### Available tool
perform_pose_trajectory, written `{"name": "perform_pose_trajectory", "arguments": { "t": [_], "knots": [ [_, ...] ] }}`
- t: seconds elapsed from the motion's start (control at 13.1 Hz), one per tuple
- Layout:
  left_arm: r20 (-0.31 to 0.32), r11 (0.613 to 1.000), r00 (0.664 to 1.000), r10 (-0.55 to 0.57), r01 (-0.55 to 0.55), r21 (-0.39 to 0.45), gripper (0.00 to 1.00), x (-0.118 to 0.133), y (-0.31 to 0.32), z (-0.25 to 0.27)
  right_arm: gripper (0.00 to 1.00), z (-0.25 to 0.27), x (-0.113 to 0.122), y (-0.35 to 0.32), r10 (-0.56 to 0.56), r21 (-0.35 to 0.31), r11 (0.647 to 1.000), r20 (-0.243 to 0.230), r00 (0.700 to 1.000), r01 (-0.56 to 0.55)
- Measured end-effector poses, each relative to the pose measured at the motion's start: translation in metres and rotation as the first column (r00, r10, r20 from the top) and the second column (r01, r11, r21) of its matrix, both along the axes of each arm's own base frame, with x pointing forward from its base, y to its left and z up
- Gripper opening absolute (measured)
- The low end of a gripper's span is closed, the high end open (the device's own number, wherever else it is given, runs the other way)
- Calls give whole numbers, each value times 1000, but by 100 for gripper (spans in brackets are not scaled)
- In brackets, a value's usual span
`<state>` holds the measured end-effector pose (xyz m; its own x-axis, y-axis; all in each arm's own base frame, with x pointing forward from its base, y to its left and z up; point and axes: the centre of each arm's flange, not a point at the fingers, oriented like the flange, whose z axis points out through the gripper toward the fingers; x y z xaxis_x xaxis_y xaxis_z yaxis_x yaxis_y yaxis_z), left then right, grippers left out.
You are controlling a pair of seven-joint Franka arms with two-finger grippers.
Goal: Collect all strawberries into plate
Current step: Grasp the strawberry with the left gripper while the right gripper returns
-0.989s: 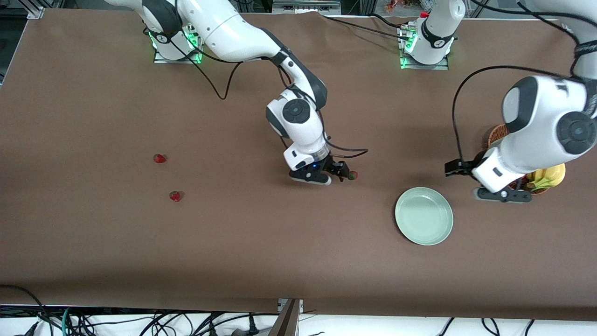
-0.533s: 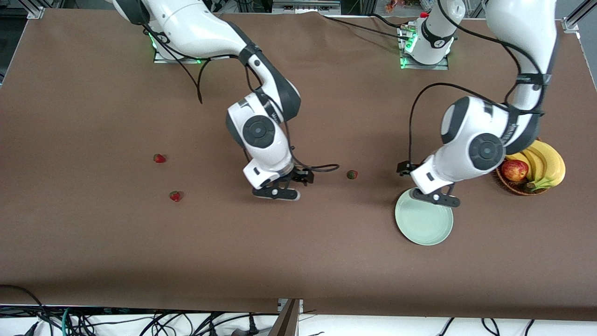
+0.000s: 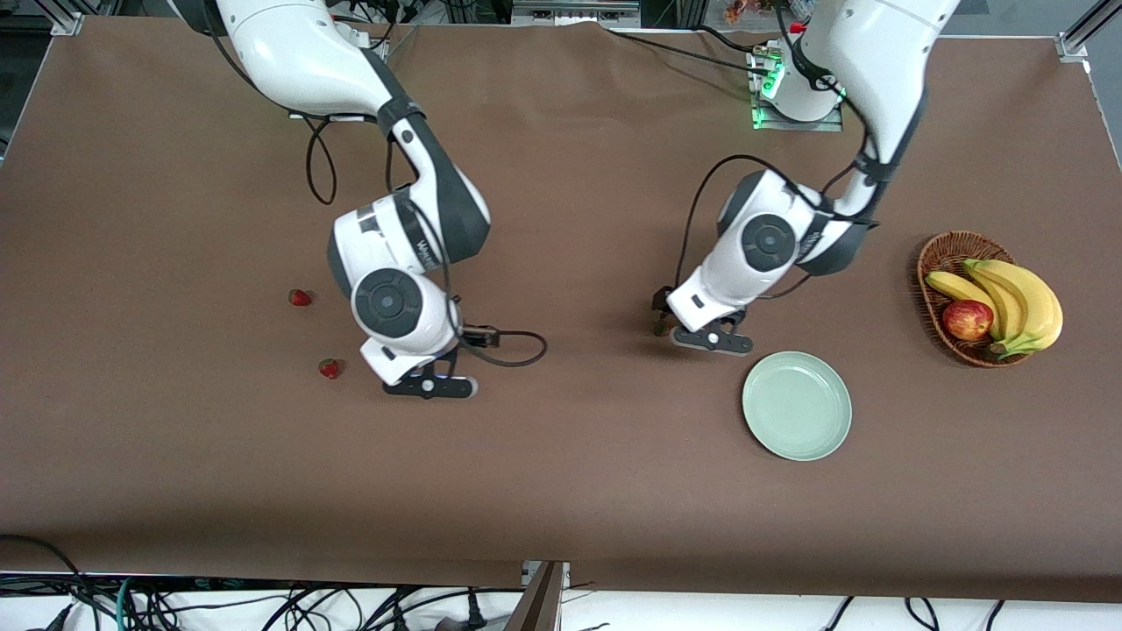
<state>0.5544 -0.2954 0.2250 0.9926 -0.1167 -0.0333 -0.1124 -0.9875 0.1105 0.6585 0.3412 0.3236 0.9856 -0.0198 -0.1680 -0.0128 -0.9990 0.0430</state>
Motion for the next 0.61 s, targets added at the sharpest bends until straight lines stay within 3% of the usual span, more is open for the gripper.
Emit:
{"name": "perform_pose_trajectory", "arguments": {
  "t": [0.15,0.46,0.61],
  "knots": [
    [31,1000,999,-12,12,6,100,-8,-19,-20,100,-6,9,-36,62,-31,998,-37,997,-63],
    [104,997,992,-73,71,29,100,-5,-20,-42,100,-32,30,-124,143,-24,989,-102,984,-147],
    [117,995,989,-92,89,36,86,-5,-20,-46,100,-40,43,-166,172,-3,985,-91,981,-173]
  ]
}}
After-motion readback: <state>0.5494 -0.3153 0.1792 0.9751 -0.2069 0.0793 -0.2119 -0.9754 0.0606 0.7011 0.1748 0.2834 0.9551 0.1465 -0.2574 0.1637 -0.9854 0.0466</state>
